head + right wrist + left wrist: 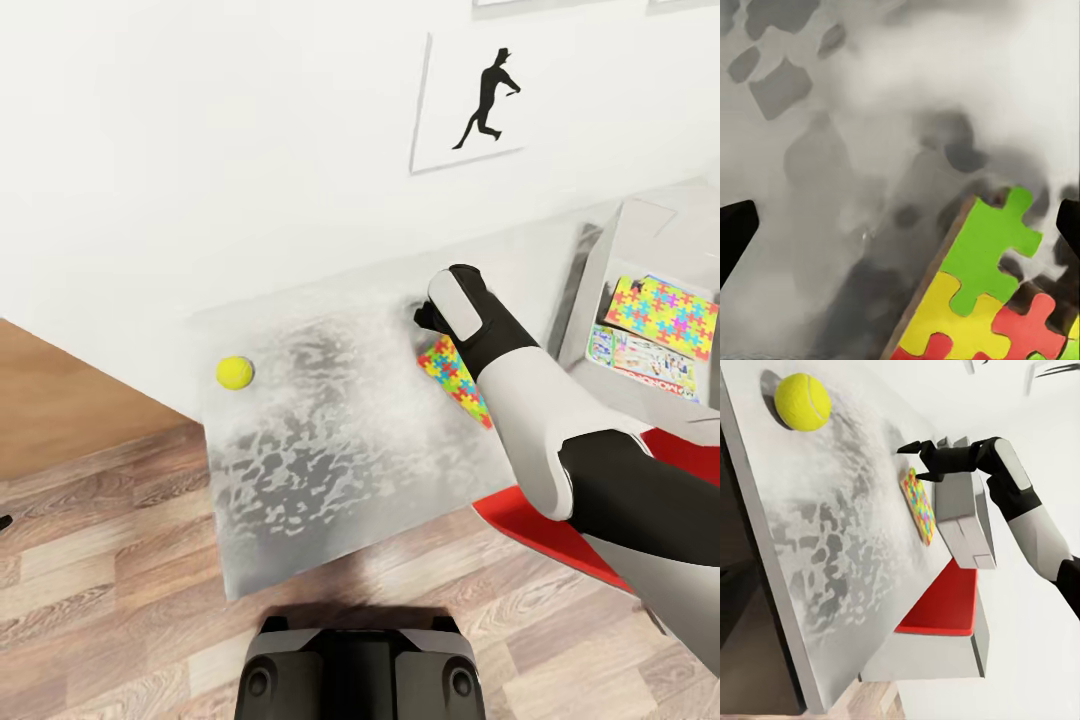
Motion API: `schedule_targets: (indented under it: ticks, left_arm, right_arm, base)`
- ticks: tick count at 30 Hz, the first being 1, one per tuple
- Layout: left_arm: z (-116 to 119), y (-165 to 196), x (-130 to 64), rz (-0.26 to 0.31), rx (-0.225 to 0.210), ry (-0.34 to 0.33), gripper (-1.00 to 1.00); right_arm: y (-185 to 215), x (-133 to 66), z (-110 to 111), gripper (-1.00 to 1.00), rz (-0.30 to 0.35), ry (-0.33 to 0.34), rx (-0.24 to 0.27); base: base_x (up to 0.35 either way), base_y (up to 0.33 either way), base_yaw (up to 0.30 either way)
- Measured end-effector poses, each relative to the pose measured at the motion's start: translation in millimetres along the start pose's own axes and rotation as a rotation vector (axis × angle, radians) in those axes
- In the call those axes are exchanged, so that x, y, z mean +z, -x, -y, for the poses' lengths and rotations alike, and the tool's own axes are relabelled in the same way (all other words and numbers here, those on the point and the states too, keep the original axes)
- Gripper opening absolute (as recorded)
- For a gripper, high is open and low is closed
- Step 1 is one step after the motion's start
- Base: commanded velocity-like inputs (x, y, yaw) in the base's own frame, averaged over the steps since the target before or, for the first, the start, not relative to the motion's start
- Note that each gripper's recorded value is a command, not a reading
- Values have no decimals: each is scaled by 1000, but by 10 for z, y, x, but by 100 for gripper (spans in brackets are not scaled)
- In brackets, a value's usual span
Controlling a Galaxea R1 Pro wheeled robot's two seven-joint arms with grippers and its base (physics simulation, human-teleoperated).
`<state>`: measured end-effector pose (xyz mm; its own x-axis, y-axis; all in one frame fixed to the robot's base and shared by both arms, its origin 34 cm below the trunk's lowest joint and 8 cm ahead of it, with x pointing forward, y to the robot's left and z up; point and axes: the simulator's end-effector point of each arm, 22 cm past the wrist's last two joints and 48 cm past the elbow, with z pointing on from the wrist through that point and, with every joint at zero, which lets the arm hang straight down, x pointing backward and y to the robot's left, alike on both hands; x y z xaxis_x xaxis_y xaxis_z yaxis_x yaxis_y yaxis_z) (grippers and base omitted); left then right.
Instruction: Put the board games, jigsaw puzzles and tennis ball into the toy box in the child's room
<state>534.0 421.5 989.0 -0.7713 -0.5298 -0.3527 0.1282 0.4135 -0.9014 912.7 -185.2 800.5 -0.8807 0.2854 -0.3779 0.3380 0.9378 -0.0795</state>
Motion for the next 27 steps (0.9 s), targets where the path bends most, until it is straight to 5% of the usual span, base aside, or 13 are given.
schedule_targets:
  ticks: [27]
  left_arm:
    - [0, -1, 1, 0, 0, 0, 100]
  right_arm:
    - [2, 0, 6, 100, 1, -3, -5]
  base:
    - [-77, 64, 0]
